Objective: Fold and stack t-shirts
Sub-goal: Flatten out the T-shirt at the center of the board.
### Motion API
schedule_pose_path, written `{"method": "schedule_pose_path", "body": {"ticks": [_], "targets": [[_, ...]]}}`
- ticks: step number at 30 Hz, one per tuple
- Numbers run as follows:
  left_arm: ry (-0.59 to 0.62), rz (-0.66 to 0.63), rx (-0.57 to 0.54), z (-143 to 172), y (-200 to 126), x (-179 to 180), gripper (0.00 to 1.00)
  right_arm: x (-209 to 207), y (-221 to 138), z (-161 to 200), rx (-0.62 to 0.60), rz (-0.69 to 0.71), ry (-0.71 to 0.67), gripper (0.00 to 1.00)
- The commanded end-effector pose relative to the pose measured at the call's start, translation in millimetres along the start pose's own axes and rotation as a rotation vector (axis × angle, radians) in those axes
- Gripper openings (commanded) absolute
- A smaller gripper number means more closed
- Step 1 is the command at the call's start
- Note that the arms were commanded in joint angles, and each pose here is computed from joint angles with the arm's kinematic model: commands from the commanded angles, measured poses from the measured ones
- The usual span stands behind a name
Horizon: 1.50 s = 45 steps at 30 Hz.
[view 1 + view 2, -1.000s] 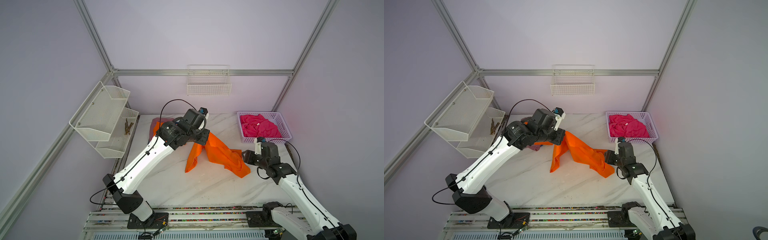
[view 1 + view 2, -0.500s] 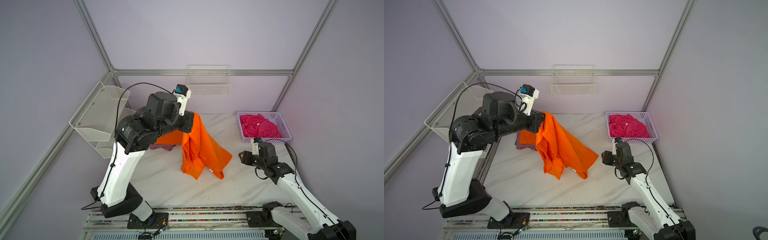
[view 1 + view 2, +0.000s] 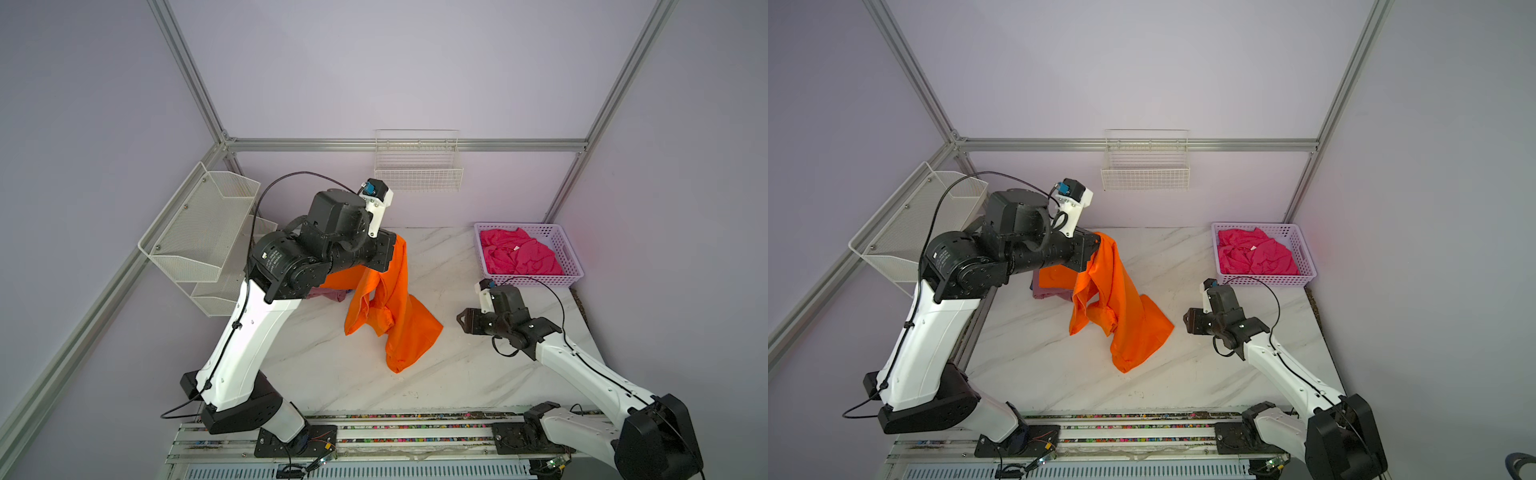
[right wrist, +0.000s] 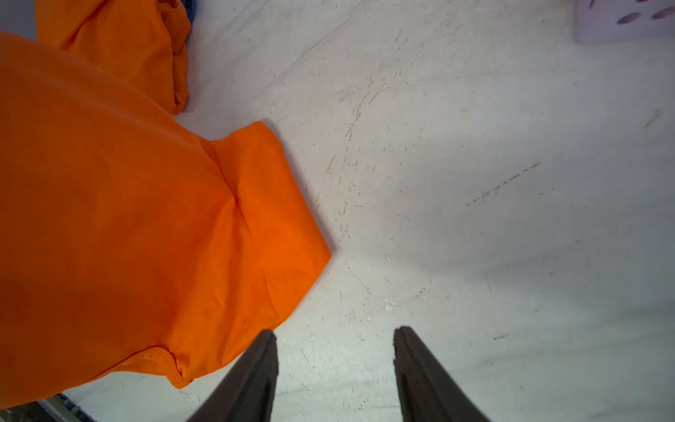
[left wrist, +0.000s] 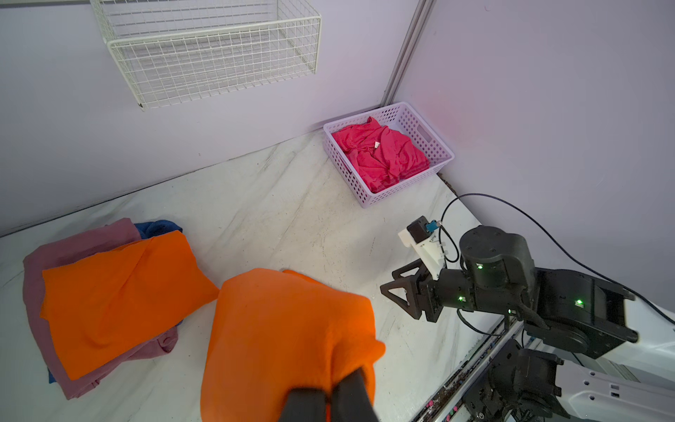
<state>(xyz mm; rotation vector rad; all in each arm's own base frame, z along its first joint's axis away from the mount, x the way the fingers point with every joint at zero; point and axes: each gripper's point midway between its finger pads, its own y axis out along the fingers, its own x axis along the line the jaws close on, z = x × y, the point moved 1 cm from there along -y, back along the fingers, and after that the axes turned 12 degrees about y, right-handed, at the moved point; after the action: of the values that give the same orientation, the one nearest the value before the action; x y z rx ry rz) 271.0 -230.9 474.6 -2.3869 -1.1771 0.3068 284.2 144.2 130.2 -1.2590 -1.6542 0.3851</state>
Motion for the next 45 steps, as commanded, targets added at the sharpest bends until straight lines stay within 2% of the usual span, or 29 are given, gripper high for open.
{"method": "schedule_pose_path", "body": {"ticks": [1, 5, 10, 17, 24, 34, 39, 45], "targets": [[0.013, -0.017, -0.107, -20, -21, 5, 0.0, 27, 0, -13, -0.037, -0.088, -0.026, 0.57], [0.017, -0.053, -0.099, -16, -19, 11, 0.0, 35, 4, -4, -0.013, -0.097, -0.067, 0.57], [0.026, -0.041, -0.08, -12, -10, 9, 0.0, 25, 10, 2, 0.015, -0.04, -0.075, 0.57], [0.034, -0.041, -0.074, -10, -9, 8, 0.0, 24, 25, 12, 0.077, -0.022, -0.051, 0.57], [0.027, -0.069, -0.085, -7, -13, 14, 0.0, 33, 31, 26, 0.134, -0.026, -0.1, 0.56], [0.024, -0.169, -0.076, -4, -3, 31, 0.0, 73, 2, 47, 0.084, -0.095, -0.327, 0.57], [0.036, -0.153, -0.051, -1, 14, 29, 0.0, 83, 16, 73, 0.132, -0.015, -0.466, 0.57], [0.044, -0.197, -0.016, 8, 14, 37, 0.0, 97, 29, 86, 0.128, -0.024, -0.497, 0.57]]}}
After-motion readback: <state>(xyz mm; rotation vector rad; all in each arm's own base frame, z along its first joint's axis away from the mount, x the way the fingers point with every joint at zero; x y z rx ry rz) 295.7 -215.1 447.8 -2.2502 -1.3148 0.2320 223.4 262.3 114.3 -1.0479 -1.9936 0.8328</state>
